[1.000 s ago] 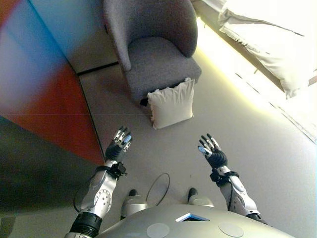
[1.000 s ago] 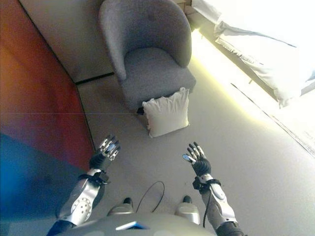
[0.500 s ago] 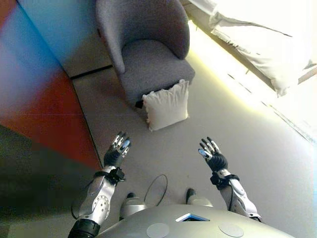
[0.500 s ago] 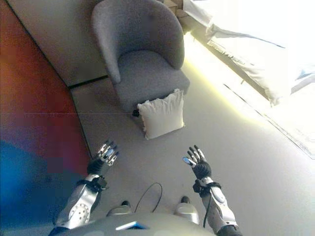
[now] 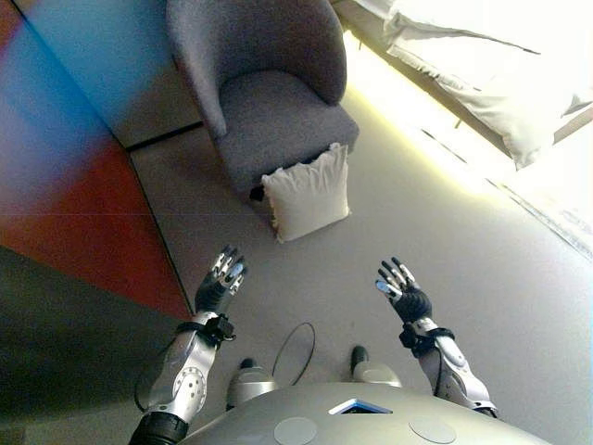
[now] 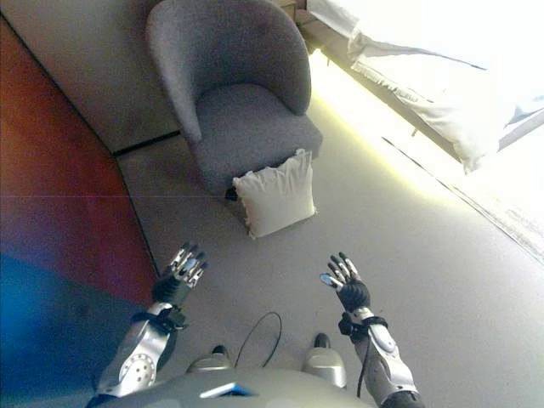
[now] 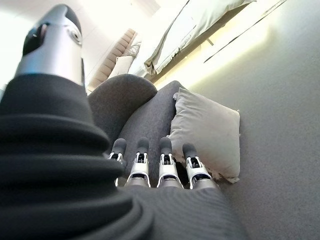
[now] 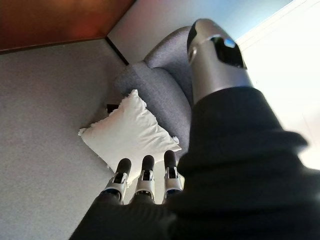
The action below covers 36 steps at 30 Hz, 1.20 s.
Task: Pick up the cushion and take it to the sofa
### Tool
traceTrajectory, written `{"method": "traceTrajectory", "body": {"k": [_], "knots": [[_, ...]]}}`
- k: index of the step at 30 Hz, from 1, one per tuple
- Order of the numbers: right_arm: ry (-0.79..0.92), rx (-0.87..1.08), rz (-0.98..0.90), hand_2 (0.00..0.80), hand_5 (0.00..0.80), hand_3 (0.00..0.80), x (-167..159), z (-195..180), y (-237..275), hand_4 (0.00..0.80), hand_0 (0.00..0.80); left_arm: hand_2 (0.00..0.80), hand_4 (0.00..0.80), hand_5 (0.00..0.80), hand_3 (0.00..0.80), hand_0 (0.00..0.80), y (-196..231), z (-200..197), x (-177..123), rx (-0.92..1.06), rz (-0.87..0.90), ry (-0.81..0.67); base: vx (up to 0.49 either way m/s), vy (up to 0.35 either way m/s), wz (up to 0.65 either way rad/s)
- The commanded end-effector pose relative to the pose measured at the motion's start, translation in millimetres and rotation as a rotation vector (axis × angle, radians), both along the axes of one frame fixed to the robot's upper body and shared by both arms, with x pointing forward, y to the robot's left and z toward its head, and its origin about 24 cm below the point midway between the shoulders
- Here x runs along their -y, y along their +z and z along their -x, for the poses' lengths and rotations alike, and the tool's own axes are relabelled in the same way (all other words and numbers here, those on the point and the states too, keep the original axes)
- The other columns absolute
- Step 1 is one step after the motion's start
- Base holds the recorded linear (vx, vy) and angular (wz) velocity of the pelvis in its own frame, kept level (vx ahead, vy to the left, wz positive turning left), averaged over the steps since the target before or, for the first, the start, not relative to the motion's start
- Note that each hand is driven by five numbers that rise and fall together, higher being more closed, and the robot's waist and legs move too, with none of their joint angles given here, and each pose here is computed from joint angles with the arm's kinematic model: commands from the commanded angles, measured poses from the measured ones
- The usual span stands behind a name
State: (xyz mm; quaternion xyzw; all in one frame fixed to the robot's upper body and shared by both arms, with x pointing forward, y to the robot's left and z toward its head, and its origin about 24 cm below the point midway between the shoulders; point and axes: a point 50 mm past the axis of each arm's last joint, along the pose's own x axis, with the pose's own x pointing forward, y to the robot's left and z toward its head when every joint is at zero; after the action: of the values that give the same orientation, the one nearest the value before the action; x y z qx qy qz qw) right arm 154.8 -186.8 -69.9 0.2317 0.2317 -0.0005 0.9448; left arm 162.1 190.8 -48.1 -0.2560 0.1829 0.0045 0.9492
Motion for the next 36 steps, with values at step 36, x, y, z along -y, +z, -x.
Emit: {"method": "traceTrajectory", "body": {"k": [36], "knots": [[0.045,0.113,0.0,0.0,0.0,0.0,7,-10,22,0.0,0.0,0.0,0.0,0.0,0.0,0.0,21,-3,-15,0.134,0.015,0.1,0.051,-0.078,-0.09]]}}
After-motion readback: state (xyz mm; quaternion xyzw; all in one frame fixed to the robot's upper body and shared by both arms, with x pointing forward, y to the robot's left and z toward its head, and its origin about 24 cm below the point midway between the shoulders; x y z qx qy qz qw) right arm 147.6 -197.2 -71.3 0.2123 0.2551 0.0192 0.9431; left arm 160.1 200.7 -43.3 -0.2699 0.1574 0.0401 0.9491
